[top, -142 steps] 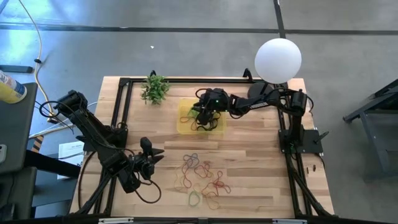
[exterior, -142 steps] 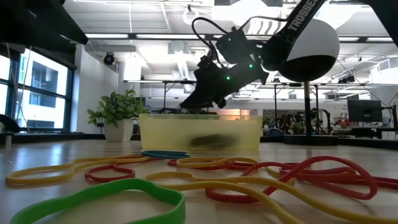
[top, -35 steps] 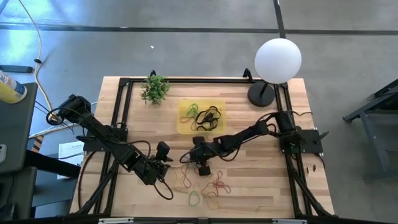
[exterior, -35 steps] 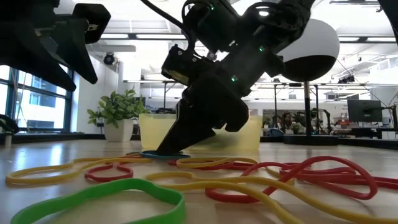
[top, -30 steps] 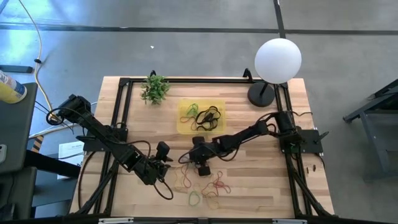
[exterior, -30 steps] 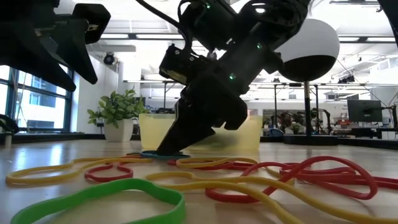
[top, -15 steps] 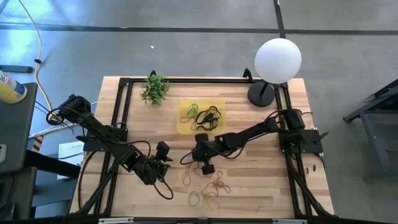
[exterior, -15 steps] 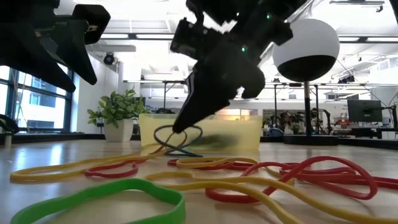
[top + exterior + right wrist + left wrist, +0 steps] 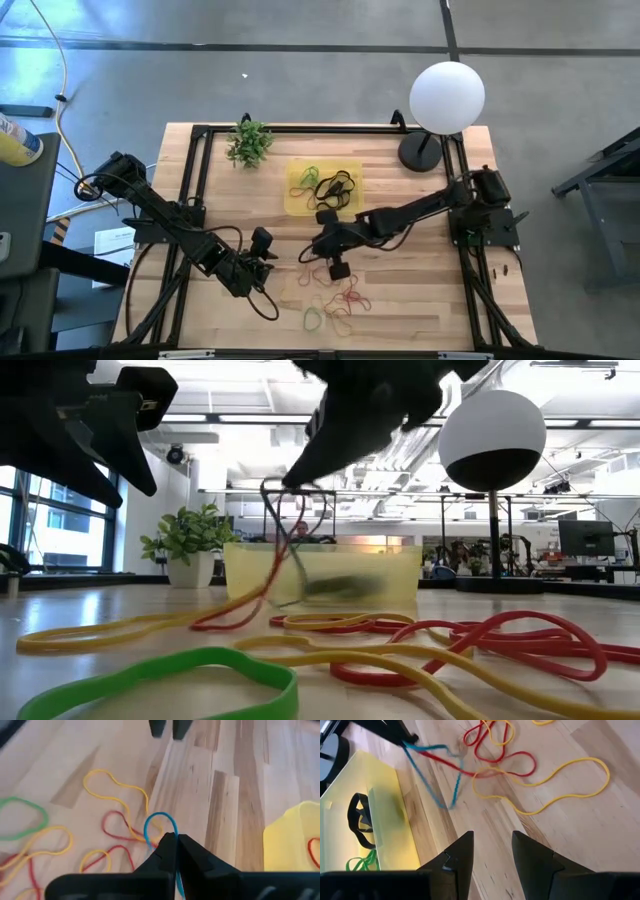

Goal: Pick and place rubber bands into bin
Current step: Put the blue rubber band into the yellow bin

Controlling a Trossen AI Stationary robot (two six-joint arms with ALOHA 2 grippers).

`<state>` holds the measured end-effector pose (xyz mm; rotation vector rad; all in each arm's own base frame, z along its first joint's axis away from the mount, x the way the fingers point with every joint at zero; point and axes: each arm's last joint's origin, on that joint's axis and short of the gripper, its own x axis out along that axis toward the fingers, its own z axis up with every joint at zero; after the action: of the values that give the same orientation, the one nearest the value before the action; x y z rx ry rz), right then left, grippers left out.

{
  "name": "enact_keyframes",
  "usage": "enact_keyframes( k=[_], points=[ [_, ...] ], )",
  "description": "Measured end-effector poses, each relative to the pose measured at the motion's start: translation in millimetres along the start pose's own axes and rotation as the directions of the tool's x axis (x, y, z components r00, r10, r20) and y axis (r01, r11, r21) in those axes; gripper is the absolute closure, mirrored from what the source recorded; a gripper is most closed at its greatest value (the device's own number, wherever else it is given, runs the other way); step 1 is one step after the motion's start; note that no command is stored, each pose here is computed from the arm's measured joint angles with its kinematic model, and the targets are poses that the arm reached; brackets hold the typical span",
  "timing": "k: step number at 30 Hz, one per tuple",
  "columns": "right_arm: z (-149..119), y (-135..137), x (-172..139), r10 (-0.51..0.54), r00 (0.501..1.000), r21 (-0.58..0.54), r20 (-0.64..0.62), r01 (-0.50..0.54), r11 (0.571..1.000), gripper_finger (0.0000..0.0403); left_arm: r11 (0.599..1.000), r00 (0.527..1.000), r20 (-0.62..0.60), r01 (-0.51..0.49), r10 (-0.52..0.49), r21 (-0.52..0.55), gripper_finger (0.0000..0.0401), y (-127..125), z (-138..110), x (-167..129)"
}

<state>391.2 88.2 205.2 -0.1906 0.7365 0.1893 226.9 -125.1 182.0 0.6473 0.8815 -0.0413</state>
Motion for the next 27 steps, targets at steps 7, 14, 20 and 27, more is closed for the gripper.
enact_keyframes(
  k=[7, 14, 20, 27],
  points=[
    [0, 8, -10, 0.108, 0.994, 0.004, -0.033, -0.108, 0.994, 0.0401, 1.000, 1.000, 0.000, 0.000, 0.000, 0.000, 0.0279, 0, 0, 0],
    [-9, 22, -7, 0.159, 0.980, 0.056, -0.116, -0.153, 0.987, 0.0401, 1.000, 1.000, 0.000, -0.004, 0.004, 0.002, 0.0279, 0, 0, 0],
    [-10, 24, -7, 0.165, 0.978, 0.090, -0.127, -0.154, 0.984, 0.0384, 1.000, 1.000, -0.002, -0.023, 0.023, 0.006, 0.0279, 1, 0, 0],
    [-12, 24, -7, 0.163, 0.977, 0.089, -0.136, -0.152, 0.984, 0.0362, 1.000, 1.000, -0.001, -0.023, 0.023, 0.001, 0.0279, 1, 0, 0]
  ],
)
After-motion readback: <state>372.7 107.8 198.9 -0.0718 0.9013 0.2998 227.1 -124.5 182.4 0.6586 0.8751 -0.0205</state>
